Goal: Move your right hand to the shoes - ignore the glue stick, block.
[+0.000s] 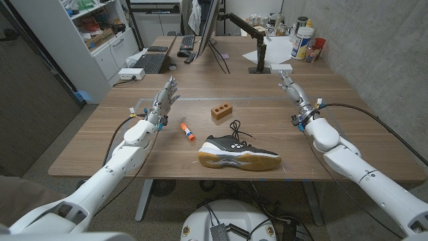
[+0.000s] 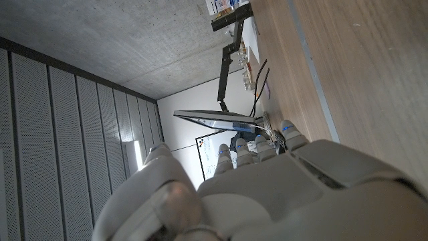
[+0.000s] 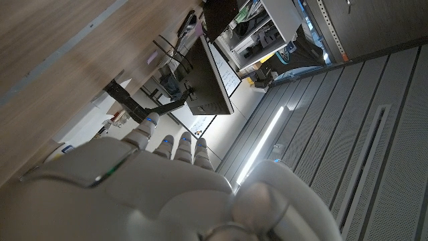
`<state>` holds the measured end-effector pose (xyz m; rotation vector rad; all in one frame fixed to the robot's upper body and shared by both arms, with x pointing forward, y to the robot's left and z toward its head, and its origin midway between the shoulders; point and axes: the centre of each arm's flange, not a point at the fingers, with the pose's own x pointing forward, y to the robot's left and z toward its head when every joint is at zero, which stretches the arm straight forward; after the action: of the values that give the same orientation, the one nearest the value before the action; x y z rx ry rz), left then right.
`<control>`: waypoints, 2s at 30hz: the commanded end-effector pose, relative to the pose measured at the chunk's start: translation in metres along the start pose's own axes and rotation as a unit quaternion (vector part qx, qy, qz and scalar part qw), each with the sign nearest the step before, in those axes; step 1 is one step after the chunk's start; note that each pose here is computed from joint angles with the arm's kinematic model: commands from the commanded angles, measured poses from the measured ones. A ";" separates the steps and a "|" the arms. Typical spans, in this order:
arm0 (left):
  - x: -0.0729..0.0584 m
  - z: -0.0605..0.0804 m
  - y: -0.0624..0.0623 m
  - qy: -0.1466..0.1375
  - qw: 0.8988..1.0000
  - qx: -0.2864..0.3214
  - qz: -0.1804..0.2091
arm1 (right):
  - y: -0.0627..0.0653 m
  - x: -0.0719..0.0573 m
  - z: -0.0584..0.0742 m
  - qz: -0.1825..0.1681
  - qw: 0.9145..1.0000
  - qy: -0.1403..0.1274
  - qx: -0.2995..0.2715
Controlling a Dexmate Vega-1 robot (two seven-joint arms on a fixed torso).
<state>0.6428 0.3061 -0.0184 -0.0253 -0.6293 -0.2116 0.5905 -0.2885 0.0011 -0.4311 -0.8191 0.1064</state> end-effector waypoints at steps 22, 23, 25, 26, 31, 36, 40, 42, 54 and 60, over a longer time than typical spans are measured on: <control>-0.014 0.007 0.008 -0.003 1.000 0.008 0.014 | 0.000 -0.019 0.037 0.039 0.991 -0.054 -0.115; -0.014 0.007 0.008 -0.003 1.000 0.008 0.014 | 0.000 -0.019 0.037 0.038 0.991 -0.054 -0.116; -0.014 0.007 0.008 -0.002 1.000 0.009 0.014 | -0.002 -0.020 0.042 0.041 0.989 -0.061 -0.125; -0.014 0.007 0.008 -0.002 1.000 0.009 0.014 | -0.002 -0.020 0.042 0.041 0.989 -0.061 -0.126; -0.014 0.007 0.007 -0.003 1.000 0.009 0.013 | 0.000 -0.021 0.050 0.054 0.985 -0.074 -0.143; -0.014 0.007 0.006 -0.002 1.000 0.008 0.012 | 0.003 -0.021 0.055 0.064 0.981 -0.082 -0.161; -0.014 0.007 0.006 -0.003 1.000 0.009 0.012 | 0.008 -0.026 0.060 0.079 0.975 -0.093 -0.184; -0.014 0.007 0.006 -0.003 1.000 0.009 0.012 | 0.008 -0.026 0.060 0.079 0.975 -0.092 -0.184; -0.014 0.007 0.008 -0.004 1.000 0.008 0.011 | 0.013 -0.034 0.066 0.098 0.963 -0.111 -0.226; -0.014 0.006 0.008 -0.004 1.000 0.006 0.011 | 0.015 -0.036 0.068 0.102 0.957 -0.120 -0.243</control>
<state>0.6293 0.3158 -0.0207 -0.0171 -0.6357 -0.1850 0.5242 -0.2659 0.0134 -0.9066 -1.0075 0.1494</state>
